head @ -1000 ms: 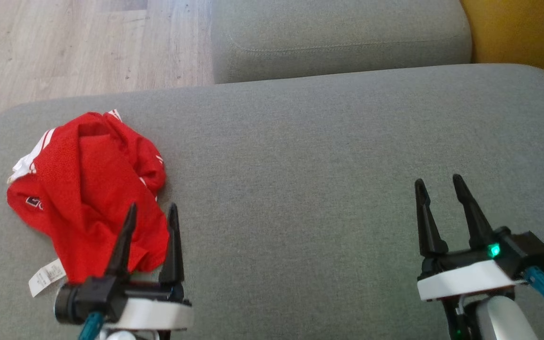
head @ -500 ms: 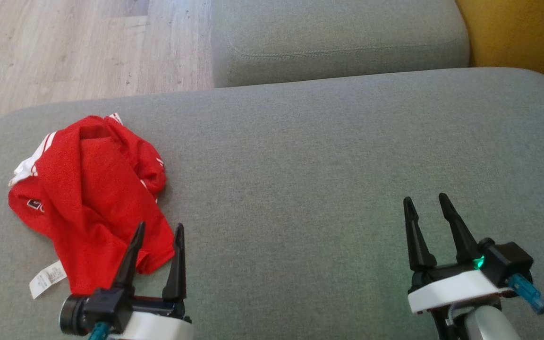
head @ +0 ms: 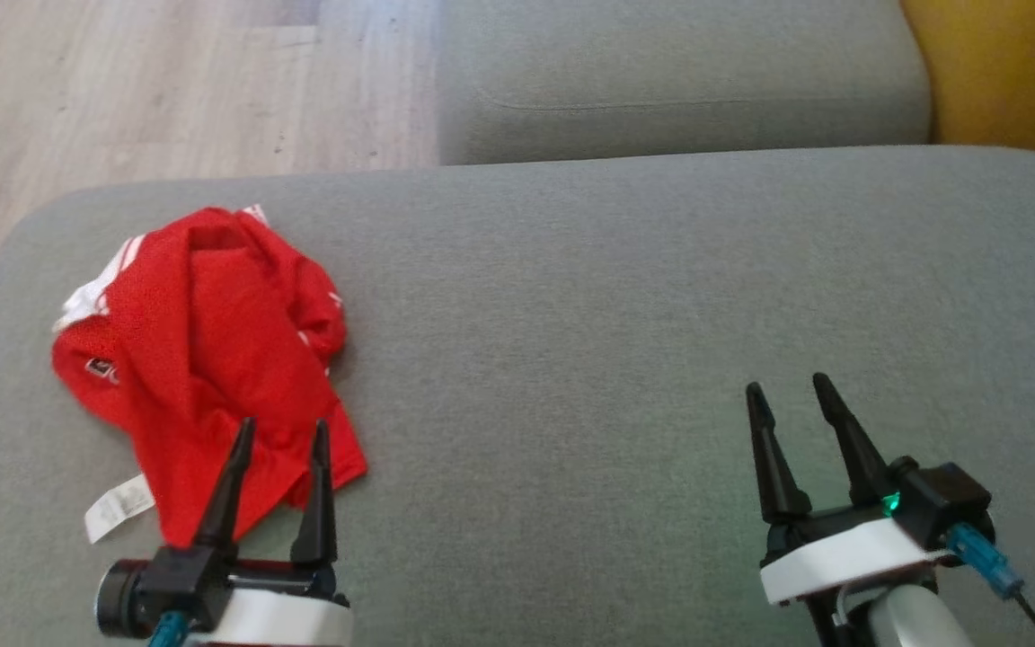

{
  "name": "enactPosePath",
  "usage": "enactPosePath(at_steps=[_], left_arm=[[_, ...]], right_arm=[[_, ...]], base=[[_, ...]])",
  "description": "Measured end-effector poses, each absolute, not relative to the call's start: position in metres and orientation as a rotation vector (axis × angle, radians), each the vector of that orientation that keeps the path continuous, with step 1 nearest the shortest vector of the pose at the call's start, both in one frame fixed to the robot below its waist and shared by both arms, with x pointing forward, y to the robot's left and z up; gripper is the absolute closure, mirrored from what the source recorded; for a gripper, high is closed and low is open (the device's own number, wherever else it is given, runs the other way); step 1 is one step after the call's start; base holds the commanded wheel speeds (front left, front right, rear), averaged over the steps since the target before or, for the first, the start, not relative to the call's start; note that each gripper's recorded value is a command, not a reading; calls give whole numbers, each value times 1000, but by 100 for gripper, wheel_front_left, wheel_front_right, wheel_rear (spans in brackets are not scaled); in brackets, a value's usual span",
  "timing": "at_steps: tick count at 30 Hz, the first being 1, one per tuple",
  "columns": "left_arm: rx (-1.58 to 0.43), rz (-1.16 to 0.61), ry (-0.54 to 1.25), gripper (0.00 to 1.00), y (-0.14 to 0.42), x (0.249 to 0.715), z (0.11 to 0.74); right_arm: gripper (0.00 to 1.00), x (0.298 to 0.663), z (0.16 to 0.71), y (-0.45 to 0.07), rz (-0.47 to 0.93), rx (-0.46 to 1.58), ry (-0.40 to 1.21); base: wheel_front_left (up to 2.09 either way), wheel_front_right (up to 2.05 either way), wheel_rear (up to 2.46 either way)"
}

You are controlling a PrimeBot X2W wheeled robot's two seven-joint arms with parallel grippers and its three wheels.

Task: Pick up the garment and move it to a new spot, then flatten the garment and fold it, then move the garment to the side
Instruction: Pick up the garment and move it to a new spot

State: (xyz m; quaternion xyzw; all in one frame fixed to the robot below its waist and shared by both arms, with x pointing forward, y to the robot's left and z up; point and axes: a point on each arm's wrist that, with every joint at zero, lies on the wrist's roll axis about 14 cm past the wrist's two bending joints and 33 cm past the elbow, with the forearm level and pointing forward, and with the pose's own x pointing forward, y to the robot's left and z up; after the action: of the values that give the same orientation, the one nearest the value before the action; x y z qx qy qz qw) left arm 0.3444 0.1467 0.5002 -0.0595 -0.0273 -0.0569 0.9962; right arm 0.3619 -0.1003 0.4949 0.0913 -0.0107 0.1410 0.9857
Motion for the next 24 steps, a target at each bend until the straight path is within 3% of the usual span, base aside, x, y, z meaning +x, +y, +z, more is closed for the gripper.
enactPosePath(at_steps=[24], left_arm=[[-94,242,-89,0,250,271,500]], right_arm=[[0,341,497,20,660,213,24]], base=[[0,0,0]])
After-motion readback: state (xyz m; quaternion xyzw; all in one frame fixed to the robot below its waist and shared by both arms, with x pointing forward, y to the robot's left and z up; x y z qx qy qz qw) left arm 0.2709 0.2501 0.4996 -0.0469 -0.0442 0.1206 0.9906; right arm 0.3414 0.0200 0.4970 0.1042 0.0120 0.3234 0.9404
